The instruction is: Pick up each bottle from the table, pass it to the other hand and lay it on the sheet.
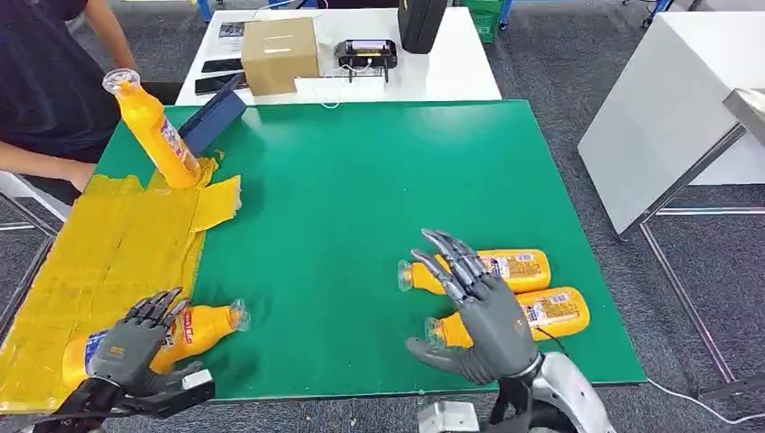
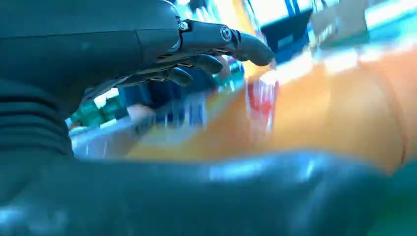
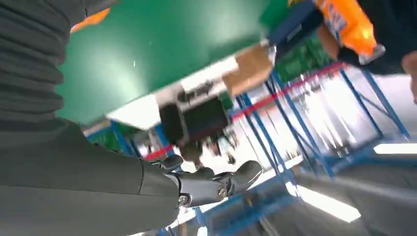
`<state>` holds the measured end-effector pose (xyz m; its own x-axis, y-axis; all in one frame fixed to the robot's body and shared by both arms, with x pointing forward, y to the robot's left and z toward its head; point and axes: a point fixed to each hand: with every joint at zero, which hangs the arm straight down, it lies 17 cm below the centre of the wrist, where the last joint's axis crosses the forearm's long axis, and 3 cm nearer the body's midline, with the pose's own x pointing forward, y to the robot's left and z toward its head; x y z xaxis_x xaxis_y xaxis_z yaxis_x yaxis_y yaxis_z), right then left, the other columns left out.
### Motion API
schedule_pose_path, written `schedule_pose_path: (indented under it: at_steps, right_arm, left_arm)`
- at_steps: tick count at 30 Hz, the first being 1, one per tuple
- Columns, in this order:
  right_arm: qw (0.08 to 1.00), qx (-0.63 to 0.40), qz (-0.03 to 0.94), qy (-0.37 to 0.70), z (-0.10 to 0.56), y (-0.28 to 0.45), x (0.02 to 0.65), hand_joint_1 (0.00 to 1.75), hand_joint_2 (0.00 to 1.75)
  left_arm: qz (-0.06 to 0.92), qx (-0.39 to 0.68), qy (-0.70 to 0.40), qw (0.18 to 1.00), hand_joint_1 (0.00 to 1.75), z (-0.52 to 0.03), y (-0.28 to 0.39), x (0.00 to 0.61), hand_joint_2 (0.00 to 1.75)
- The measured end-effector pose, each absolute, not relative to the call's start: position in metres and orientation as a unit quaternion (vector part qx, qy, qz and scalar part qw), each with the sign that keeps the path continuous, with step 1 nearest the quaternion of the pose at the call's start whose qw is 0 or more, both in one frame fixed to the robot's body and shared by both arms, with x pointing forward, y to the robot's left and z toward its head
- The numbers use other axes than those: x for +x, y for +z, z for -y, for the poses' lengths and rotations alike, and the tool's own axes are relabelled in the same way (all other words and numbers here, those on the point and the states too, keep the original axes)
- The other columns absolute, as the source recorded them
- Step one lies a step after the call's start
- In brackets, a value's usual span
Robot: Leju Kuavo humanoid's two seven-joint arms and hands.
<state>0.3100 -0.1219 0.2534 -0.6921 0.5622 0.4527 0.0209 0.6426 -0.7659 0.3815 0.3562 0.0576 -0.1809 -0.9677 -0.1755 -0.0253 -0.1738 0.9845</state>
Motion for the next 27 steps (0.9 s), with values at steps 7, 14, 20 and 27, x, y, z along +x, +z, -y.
schedule_pose_path:
  at_steps: [7,14,20,27]
  right_arm:
    - [0.364,-0.19,0.822,0.394,0.145,0.241,0.299,0.0,1.75]
    - [0.418,-0.219,0.772,0.425,0.179,0.201,0.278,0.0,1.75]
    - [0.449,-0.24,0.735,0.448,0.198,0.179,0.27,0.0,1.75]
    - [0.51,-0.245,0.685,0.458,0.248,0.149,0.282,0.0,1.75]
  left_arm:
    - [0.53,0.539,-0.536,0.376,0.0,-0.352,0.093,0.38,0.0]
    - [0.679,0.466,-0.281,0.494,0.0,-0.364,0.156,0.372,0.0]
    - [0.726,0.319,-0.15,0.59,0.0,-0.369,0.153,0.374,0.0]
    - [0.777,-0.016,0.059,0.627,0.0,-0.351,0.162,0.36,0.0]
